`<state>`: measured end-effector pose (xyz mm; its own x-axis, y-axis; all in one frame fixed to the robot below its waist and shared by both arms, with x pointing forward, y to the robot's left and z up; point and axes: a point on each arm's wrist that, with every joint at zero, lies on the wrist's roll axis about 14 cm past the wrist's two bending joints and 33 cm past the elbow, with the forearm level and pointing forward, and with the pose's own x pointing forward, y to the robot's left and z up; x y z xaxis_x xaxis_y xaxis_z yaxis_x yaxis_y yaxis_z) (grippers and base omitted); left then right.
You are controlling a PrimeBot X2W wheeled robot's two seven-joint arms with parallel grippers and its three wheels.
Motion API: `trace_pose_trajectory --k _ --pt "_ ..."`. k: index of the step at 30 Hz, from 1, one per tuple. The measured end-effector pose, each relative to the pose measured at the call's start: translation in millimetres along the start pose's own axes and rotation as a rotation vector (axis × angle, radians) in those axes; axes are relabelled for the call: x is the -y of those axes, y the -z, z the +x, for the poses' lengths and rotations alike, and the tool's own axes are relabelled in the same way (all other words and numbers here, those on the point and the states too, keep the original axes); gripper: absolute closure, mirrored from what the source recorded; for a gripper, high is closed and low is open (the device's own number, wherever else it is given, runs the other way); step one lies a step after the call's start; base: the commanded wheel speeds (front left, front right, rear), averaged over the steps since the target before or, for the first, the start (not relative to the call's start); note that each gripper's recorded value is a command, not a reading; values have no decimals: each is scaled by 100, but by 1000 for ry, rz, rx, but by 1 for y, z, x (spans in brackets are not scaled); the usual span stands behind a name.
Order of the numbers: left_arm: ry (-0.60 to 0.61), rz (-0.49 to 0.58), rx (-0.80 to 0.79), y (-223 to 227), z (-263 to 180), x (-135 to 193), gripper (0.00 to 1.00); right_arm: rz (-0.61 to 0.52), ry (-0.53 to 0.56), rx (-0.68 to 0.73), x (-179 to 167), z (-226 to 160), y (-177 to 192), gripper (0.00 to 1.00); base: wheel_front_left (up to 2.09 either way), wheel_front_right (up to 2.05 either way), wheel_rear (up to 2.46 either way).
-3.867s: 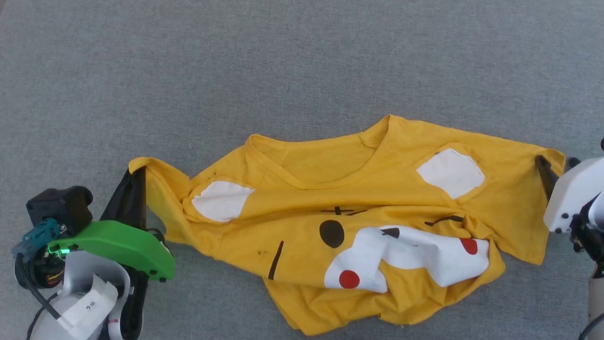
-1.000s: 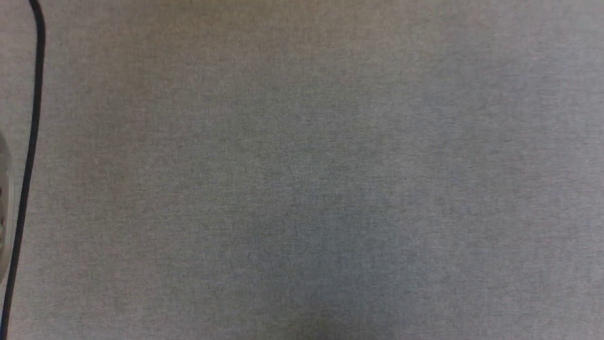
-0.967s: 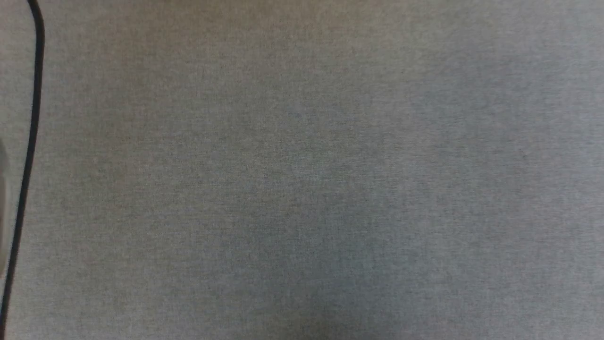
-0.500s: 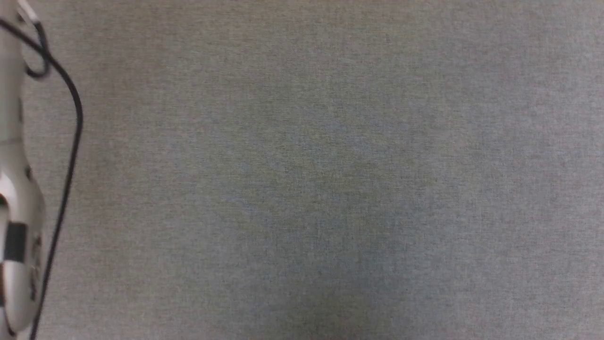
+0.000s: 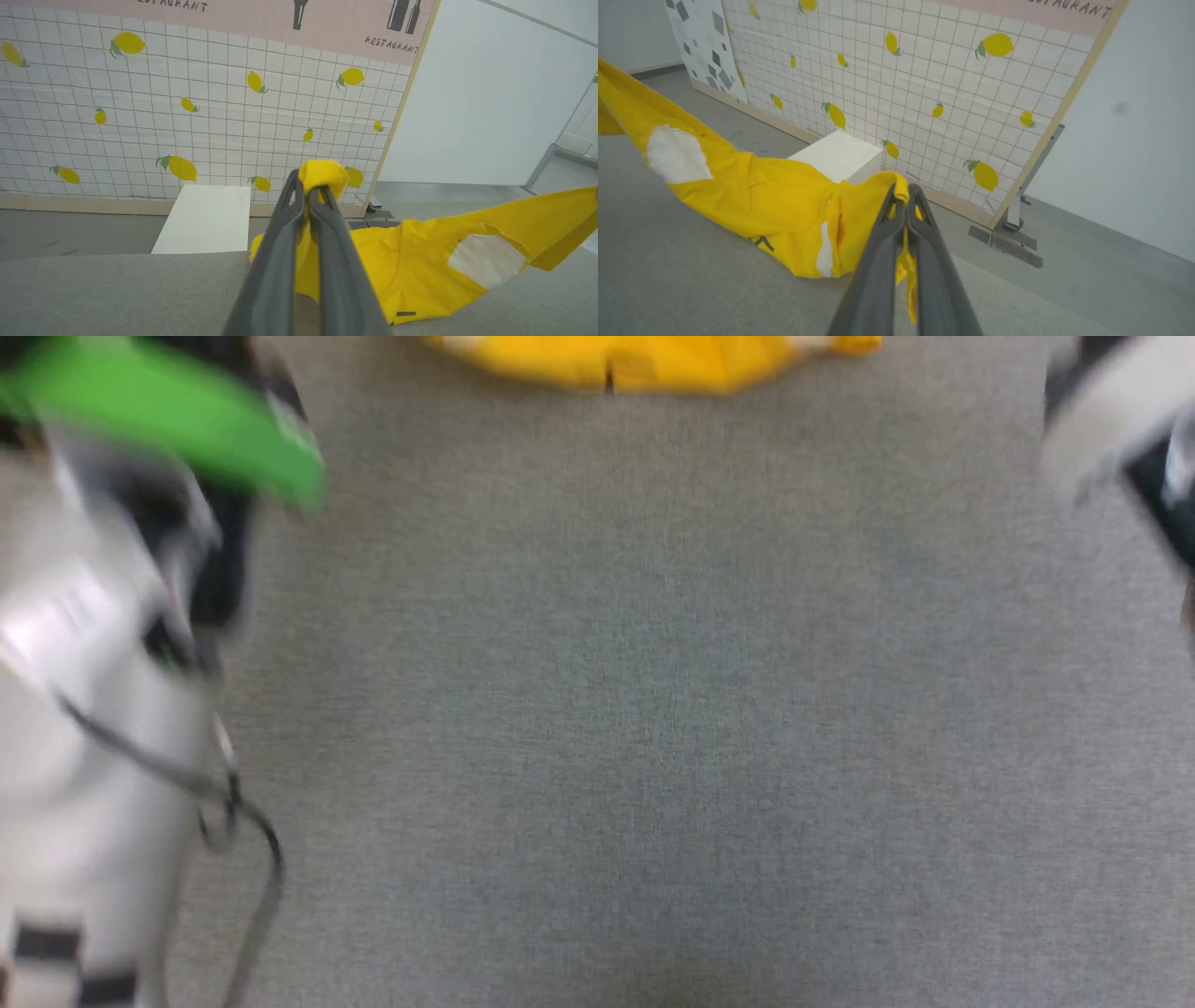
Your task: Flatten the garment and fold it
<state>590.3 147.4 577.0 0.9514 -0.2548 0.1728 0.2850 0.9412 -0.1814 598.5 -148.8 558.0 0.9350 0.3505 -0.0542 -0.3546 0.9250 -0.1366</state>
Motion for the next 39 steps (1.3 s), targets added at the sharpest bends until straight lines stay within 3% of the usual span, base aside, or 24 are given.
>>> trace_pose_trajectory --k 10,16,25,30,39 --pt "-86 -52 -260 49 -127 13 100 174 41 -136 -33 -106 48 100 0 0 0" --pt "-111 -71 -499 92 -207 23 100 313 80 -225 -56 -169 76 100 0 0 0" --pt "-118 -147 -907 146 -326 45 100 429 135 -420 -80 -261 124 100 0 0 0" --pt "-138 -166 -1023 156 -359 45 100 485 172 -538 -84 -299 150 100 0 0 0" --pt "-193 -140 -1189 161 -402 29 100 543 142 -859 -106 -362 194 100 0 0 0"
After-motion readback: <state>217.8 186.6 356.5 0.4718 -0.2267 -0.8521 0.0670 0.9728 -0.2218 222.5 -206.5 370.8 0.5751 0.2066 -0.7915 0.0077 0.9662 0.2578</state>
